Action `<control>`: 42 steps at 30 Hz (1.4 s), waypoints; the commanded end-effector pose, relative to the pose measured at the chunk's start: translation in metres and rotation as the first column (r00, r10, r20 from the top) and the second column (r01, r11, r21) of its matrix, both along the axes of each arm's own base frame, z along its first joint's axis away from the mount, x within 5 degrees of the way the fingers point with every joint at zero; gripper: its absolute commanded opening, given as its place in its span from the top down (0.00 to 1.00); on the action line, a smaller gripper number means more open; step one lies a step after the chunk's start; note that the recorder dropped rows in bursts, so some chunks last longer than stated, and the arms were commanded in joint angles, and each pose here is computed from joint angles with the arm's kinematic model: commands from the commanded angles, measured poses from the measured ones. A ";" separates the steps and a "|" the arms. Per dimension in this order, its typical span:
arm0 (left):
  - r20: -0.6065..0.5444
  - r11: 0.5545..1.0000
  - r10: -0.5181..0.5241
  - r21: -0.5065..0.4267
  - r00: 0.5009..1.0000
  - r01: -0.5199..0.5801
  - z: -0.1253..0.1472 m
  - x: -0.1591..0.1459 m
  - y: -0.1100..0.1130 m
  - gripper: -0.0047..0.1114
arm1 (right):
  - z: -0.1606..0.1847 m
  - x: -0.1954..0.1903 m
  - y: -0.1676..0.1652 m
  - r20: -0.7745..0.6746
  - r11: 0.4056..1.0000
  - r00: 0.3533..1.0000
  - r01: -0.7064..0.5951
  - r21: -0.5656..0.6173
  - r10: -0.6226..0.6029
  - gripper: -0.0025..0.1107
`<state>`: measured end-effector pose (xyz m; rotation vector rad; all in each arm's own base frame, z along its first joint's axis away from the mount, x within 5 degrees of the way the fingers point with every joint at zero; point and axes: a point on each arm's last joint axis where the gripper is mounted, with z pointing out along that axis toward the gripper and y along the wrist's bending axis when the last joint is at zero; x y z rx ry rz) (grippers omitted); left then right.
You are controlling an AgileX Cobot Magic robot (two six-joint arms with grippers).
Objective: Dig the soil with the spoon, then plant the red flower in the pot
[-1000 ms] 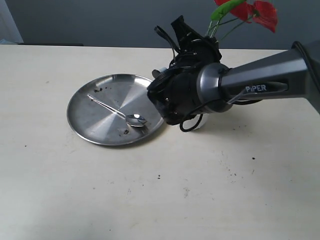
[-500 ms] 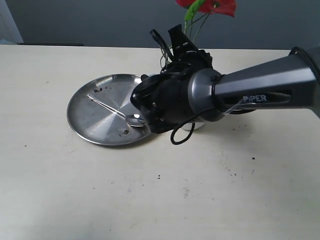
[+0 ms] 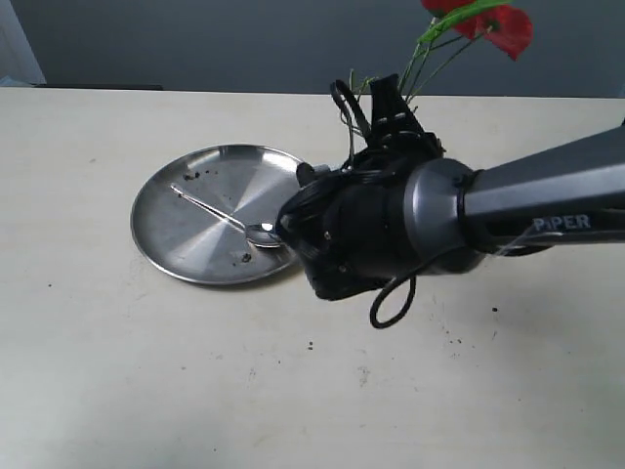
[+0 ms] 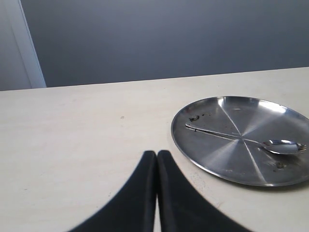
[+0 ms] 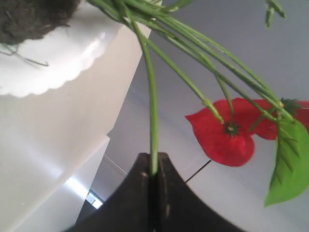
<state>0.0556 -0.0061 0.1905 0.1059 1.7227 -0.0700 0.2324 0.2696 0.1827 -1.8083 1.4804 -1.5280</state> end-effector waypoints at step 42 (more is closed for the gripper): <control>0.009 1.000 -0.002 -0.005 1.000 0.002 0.002 0.000 0.000 0.96 | -0.039 -0.038 -0.020 -0.058 0.956 0.982 0.187 0.226 -0.178 0.98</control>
